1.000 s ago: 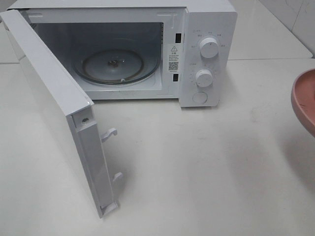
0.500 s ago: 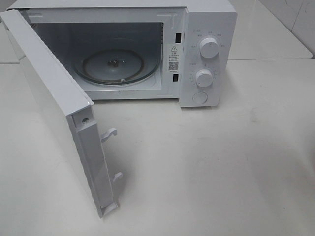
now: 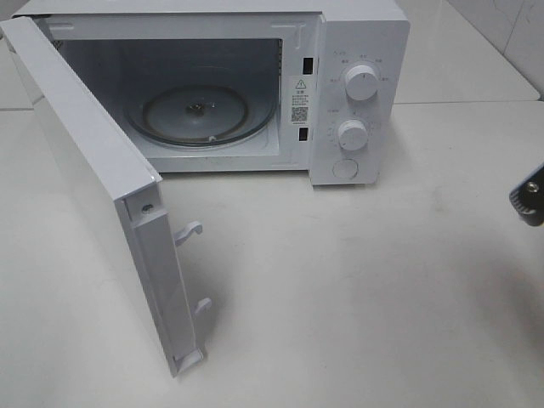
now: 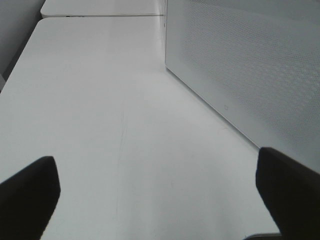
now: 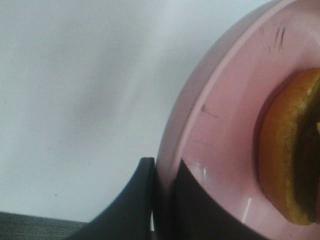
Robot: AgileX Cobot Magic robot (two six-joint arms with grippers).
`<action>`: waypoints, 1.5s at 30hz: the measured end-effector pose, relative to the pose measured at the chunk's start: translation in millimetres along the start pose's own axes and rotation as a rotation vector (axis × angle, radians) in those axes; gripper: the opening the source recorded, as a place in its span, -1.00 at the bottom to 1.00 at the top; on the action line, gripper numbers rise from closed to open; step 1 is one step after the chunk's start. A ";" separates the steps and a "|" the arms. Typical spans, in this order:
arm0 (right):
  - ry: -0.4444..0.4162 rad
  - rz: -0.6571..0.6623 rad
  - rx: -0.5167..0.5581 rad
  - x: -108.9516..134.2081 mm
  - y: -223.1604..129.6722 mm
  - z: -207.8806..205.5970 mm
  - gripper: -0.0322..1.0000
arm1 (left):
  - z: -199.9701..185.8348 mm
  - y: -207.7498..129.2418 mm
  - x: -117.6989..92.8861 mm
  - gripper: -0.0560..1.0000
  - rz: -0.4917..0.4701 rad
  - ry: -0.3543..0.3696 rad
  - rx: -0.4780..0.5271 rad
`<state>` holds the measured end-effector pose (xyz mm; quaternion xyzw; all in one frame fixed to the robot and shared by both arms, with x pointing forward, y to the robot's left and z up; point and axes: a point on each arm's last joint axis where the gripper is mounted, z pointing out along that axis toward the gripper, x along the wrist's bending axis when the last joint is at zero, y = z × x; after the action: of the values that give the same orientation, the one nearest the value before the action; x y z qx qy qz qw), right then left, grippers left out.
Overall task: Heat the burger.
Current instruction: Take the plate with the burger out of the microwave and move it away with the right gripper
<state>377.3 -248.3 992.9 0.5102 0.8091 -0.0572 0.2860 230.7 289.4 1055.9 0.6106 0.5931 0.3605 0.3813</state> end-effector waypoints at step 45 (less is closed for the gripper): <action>-0.073 0.133 0.164 81.3 41.7 106.7 -0.76 | 0.0 0.0 0.0 0.98 0.000 0.000 0.000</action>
<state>430.6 -205.2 870.3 0.5820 0.7551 -0.1225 0.2758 230.7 289.4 1055.9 0.6106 0.5931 0.3605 0.3813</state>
